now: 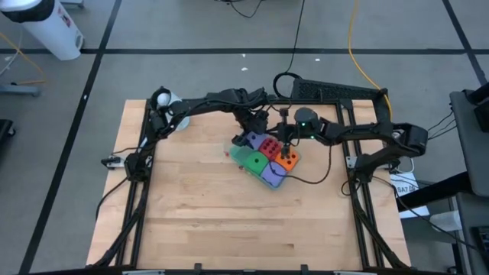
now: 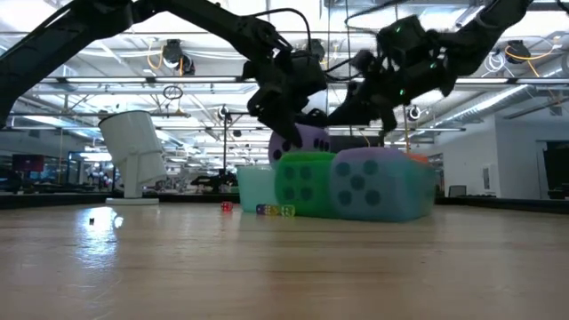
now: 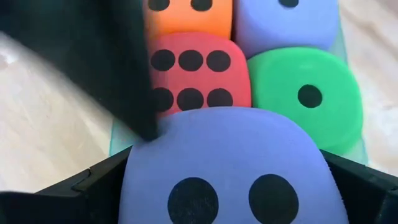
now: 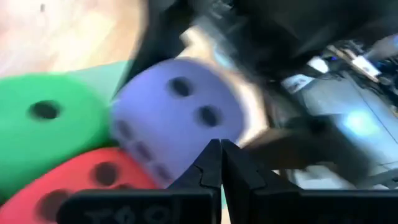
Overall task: Pick & Place Dice
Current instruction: Put the big purple dice into the bin
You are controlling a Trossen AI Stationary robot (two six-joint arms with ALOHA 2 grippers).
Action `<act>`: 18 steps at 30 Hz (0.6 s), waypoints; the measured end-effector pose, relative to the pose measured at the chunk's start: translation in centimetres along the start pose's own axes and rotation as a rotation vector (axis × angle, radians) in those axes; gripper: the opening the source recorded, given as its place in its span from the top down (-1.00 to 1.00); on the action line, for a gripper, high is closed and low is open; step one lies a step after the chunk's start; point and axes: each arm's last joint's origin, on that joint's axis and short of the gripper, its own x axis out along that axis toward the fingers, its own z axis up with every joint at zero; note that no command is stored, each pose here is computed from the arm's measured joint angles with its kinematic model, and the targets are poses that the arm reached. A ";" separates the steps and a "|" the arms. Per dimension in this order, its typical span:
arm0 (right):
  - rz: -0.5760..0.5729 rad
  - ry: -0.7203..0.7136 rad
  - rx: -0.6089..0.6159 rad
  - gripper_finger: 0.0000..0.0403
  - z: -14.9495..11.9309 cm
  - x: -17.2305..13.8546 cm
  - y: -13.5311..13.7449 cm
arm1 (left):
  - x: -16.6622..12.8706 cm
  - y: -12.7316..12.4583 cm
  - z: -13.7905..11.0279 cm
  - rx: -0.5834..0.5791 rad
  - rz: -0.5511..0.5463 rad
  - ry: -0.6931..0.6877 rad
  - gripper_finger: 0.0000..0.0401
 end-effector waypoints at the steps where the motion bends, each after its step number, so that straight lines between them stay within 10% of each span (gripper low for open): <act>1: -0.008 -0.013 0.012 1.00 0.5 -0.5 -0.1 | 0.1 -0.1 0.2 -0.006 -0.001 -0.005 -0.98; 18: 0.263 0.010 0.245 1.00 2.4 -8.3 4.7 | 5.3 -1.5 6.3 -0.125 0.171 -0.118 -0.98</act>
